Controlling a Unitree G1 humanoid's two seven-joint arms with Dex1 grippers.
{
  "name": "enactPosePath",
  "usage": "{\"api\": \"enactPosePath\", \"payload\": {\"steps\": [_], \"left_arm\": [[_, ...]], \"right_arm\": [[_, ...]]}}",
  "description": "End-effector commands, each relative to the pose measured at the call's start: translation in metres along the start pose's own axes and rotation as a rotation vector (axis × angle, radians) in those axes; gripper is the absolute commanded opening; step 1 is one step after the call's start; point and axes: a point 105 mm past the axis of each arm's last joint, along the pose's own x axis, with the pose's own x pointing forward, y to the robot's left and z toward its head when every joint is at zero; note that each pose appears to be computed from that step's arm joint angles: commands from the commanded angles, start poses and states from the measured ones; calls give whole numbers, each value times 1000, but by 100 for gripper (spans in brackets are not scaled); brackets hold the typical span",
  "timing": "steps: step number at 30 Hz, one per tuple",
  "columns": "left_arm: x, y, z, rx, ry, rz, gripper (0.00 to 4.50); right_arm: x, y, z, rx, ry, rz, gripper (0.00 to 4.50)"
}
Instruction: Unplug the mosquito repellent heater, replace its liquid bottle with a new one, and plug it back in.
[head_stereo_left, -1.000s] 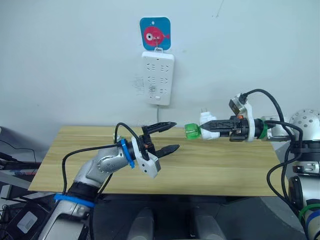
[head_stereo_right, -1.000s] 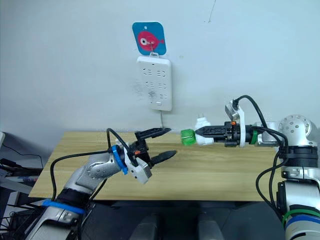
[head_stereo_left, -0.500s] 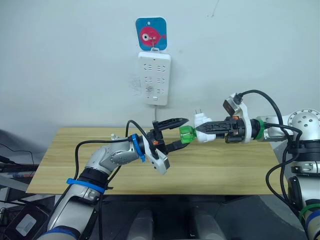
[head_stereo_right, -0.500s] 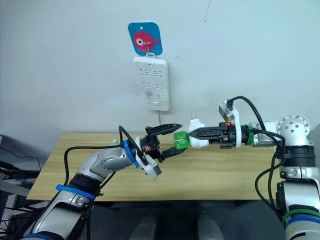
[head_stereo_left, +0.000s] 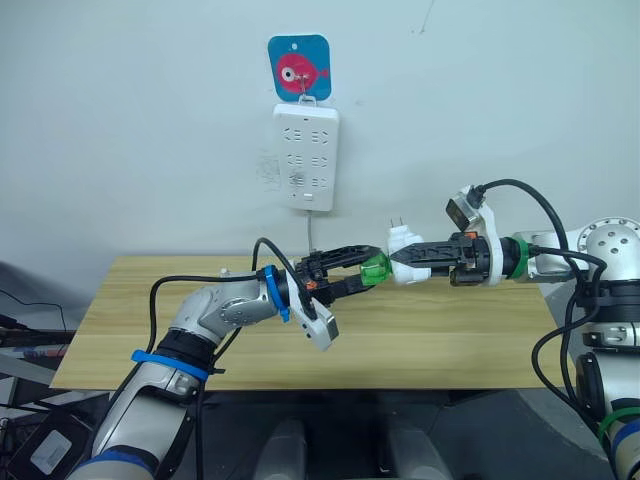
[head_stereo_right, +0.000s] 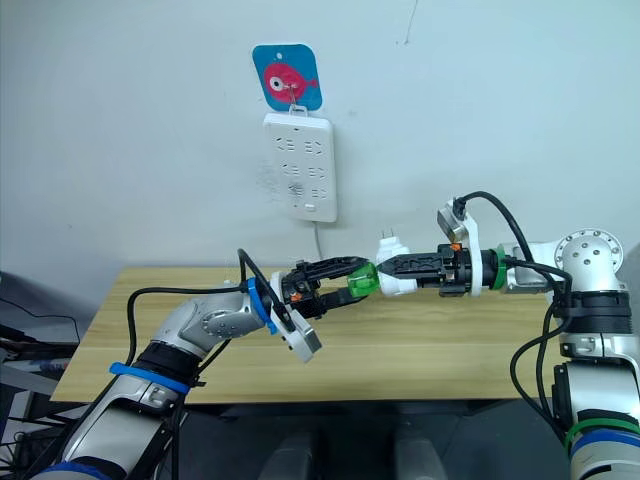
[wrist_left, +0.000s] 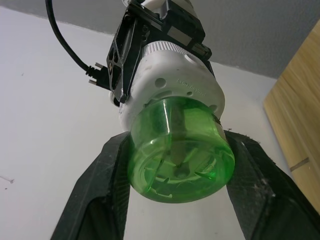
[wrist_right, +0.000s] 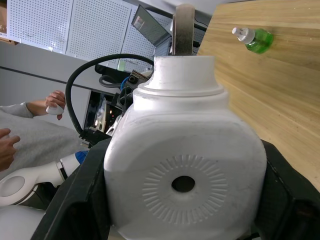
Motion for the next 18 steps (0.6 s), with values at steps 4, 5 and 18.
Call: {"api": "enactPosePath", "payload": {"steps": [4, 5, 18], "left_arm": [[4, 2, 11, -338, -37, -43, 226], [4, 3, 11, -412, -29, -57, 226], [-13, 6, -20, -2492, -18, 45, 226]], "right_arm": [[-4, 7, 0, -53, 19, -13, 309], [-5, 7, -1, -57, 21, -16, 309], [-1, 2, -4, -132, 78, -36, 309]]}}
